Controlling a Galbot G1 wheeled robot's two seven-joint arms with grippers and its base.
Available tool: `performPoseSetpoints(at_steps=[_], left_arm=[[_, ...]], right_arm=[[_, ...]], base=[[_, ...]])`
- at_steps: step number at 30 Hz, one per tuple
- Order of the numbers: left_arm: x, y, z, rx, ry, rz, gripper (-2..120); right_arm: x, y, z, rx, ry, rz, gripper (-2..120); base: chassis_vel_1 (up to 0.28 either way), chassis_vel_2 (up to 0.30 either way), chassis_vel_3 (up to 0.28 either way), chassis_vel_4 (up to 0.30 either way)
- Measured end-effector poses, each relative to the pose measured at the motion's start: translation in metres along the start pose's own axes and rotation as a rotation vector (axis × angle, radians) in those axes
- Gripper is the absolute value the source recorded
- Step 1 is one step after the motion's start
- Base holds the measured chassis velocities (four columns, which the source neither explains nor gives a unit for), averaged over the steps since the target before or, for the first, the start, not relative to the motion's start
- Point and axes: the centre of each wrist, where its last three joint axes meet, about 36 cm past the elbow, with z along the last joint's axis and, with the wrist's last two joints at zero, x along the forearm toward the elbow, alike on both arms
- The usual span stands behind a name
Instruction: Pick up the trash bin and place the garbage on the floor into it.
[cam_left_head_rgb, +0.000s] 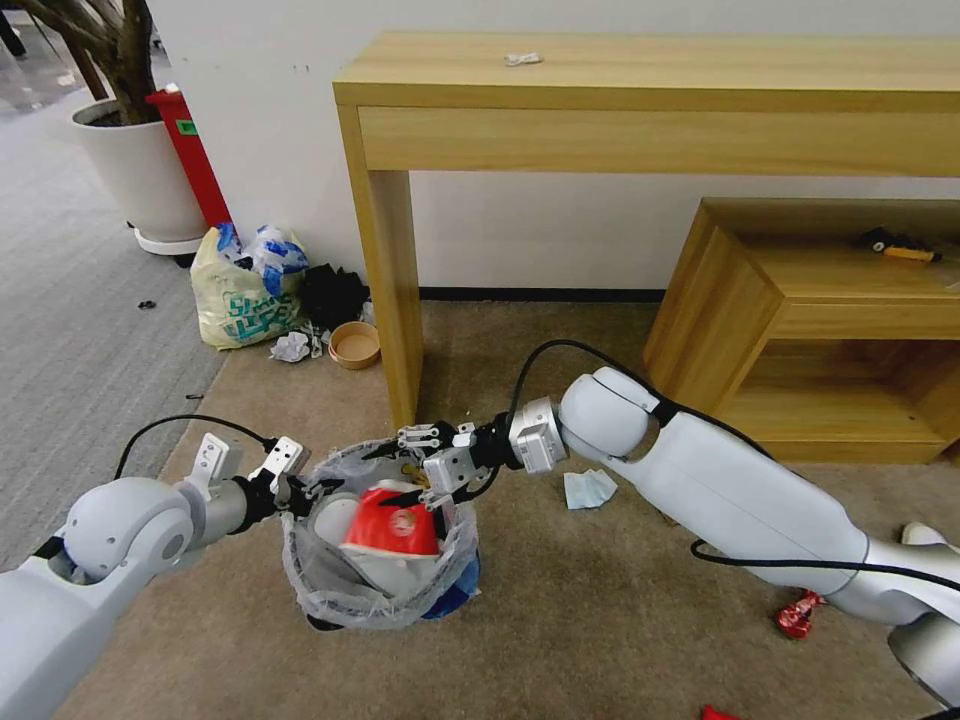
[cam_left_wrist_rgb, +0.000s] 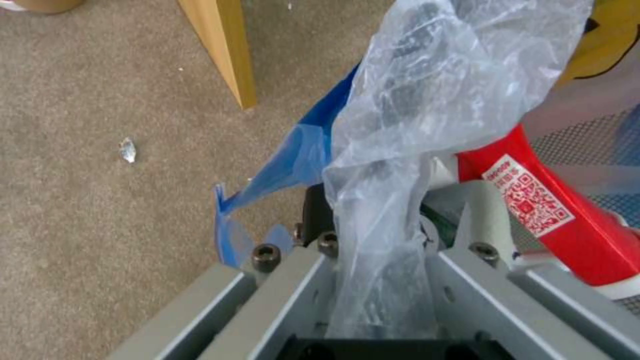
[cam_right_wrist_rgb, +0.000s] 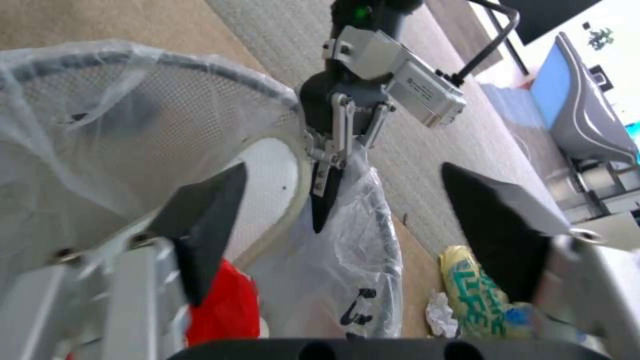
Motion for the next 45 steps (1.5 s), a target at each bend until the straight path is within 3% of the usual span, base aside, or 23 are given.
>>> performPoseSetpoints(at_steps=[5, 10, 12, 13, 16, 17, 18, 21, 22, 25, 26, 29, 31, 33, 34, 37, 45], left_arm=[[0.001, 0.001, 0.0, 0.007, -0.005, -0.005, 0], [0.001, 0.003, 0.003, 0.025, -0.011, -0.026, 0], [0.002, 0.004, 0.004, 0.03, -0.014, -0.031, 0], [0.003, 0.004, 0.005, 0.039, -0.018, -0.036, 0], [0.002, 0.004, 0.006, 0.049, -0.026, -0.04, 0], [0.001, 0.004, 0.007, 0.06, -0.036, -0.055, 0], [0.001, 0.004, 0.007, 0.06, -0.036, -0.055, 0], [0.0, 0.003, 0.009, 0.066, -0.042, -0.084, 0], [0.0, 0.003, 0.009, 0.066, -0.042, -0.084, 0], [0.0, 0.001, 0.012, 0.071, -0.037, -0.087, 0], [0.0, 0.001, 0.012, 0.071, -0.037, -0.087, 0], [0.0, 0.0, 0.013, 0.076, -0.041, -0.09, 0], [0.0, 0.0, 0.013, 0.076, -0.042, -0.089, 0], [0.001, -0.002, 0.012, 0.077, -0.049, -0.081, 0], [0.001, -0.002, 0.012, 0.077, -0.049, -0.081, 0], [0.001, -0.003, 0.014, 0.078, -0.046, -0.076, 0], [0.005, 0.001, 0.014, 0.072, -0.039, -0.074, 0]], right_arm=[[0.0, 0.002, 0.001, -0.046, -0.007, 0.078, 97], [0.01, 0.015, 0.007, -0.16, 0.0, 0.195, 100], [0.016, 0.023, 0.01, -0.223, 0.007, 0.245, 100], [0.027, 0.037, 0.015, -0.323, 0.024, 0.326, 100], [0.034, 0.047, 0.021, -0.387, 0.039, 0.385, 100], [0.044, 0.06, 0.03, -0.497, 0.054, 0.481, 100], [0.044, 0.06, 0.03, -0.497, 0.054, 0.481, 100], [0.058, 0.08, 0.042, -0.674, 0.095, 0.643, 100], [0.058, 0.08, 0.042, -0.674, 0.095, 0.643, 100], [0.078, 0.102, 0.064, -0.892, 0.226, 0.795, 100], [0.078, 0.102, 0.064, -0.892, 0.226, 0.795, 100], [0.101, 0.134, 0.104, -1.022, 0.385, 0.876, 100], [0.104, 0.141, 0.111, -1.045, 0.41, 0.885, 100], [0.115, 0.17, 0.137, -1.138, 0.501, 0.915, 100], [0.115, 0.17, 0.137, -1.138, 0.501, 0.915, 100], [0.118, 0.202, 0.16, -1.238, 0.58, 0.925, 100], [0.112, 0.235, 0.2, -1.381, 0.677, 0.902, 100]], base=[[0.0, 0.0, 0.0, 0.0], [0.0, 0.0, 0.0, 0.0], [0.0, 0.0, 0.0, 0.0], [0.0, 0.0, 0.0, 0.0], [0.0, 0.0, 0.0, 0.0], [0.0, 0.0, 0.0, 0.0], [0.0, 0.0, 0.0, 0.0], [0.0, 0.0, 0.0, 0.0], [0.0, 0.0, 0.0, 0.0], [0.0, 0.0, 0.0, 0.0], [0.0, 0.0, 0.0, 0.0], [0.0, 0.0, 0.0, 0.0], [0.0, 0.0, 0.0, 0.0], [0.0, 0.0, 0.0, 0.0], [0.0, 0.0, 0.0, 0.0], [0.0, 0.0, 0.0, 0.0], [0.0, 0.0, 0.0, 0.0]])
